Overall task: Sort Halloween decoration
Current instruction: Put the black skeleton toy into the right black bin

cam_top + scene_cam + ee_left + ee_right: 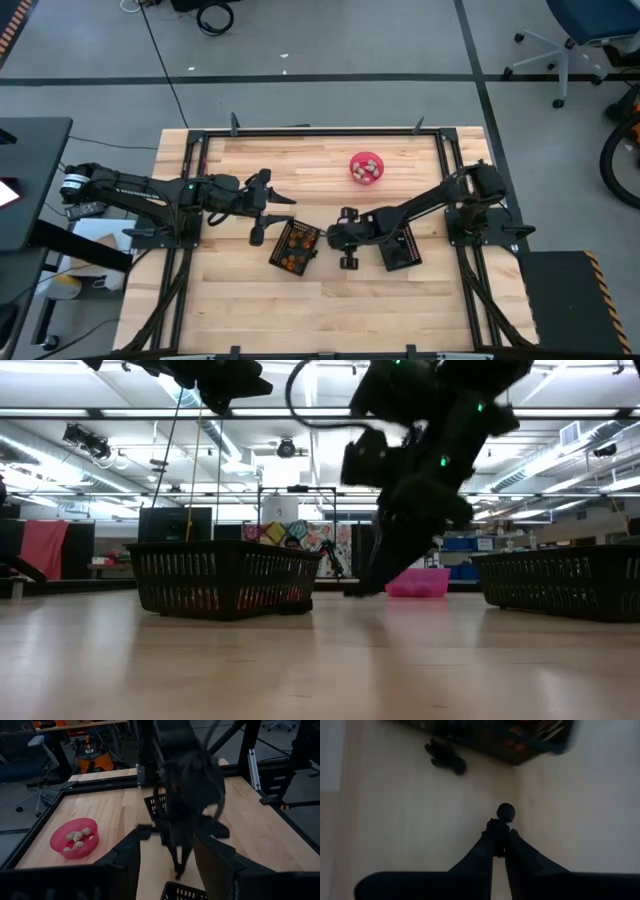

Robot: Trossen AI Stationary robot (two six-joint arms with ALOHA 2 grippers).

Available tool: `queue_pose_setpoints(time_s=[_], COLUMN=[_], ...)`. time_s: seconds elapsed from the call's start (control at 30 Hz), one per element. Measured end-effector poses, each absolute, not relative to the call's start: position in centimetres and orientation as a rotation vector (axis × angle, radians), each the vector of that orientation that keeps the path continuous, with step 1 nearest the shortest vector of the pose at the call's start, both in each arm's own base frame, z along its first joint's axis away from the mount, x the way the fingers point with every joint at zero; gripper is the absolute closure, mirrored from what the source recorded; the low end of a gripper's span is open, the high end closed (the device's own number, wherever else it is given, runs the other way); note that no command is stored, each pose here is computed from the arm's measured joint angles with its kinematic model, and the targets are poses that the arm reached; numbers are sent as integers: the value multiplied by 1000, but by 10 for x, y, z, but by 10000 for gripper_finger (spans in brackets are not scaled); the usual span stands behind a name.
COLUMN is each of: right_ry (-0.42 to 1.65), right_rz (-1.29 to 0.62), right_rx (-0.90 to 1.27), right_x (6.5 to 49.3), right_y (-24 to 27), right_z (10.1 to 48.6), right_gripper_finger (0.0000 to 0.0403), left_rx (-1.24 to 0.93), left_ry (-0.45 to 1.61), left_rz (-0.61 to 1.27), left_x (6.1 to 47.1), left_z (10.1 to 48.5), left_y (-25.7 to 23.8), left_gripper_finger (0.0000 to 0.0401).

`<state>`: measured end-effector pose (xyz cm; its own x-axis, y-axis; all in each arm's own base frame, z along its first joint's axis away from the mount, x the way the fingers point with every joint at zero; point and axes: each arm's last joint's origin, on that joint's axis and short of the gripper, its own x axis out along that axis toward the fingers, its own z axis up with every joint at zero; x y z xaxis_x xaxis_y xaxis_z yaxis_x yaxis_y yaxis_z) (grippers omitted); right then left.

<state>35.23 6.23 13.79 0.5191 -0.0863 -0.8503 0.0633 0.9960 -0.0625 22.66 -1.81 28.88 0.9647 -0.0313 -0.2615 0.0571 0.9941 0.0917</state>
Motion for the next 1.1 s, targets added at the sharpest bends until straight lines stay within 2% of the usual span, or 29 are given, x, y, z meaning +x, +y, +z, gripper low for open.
queue_pose_setpoints(time_s=[0.23, 0.53, 0.87, 1.1], right_ry=[1110, 1298, 1461, 1457], right_rz=[-137, -121, -219, -228], right_rx=[17, 231, 269, 291], right_x=[322, 264, 241, 244], right_y=[56, 54, 55, 51], right_z=[180, 229, 232, 231], right_gripper_finger=[364, 356, 293, 240], left_rx=[98, 89, 80, 79], left_ry=[263, 263, 262, 262], left_rz=[-45, -43, -42, -42], left_x=[227, 227, 227, 227], left_z=[289, 289, 289, 289], left_y=[-18, -18, -18, -18], left_gripper_finger=[246, 246, 246, 246])
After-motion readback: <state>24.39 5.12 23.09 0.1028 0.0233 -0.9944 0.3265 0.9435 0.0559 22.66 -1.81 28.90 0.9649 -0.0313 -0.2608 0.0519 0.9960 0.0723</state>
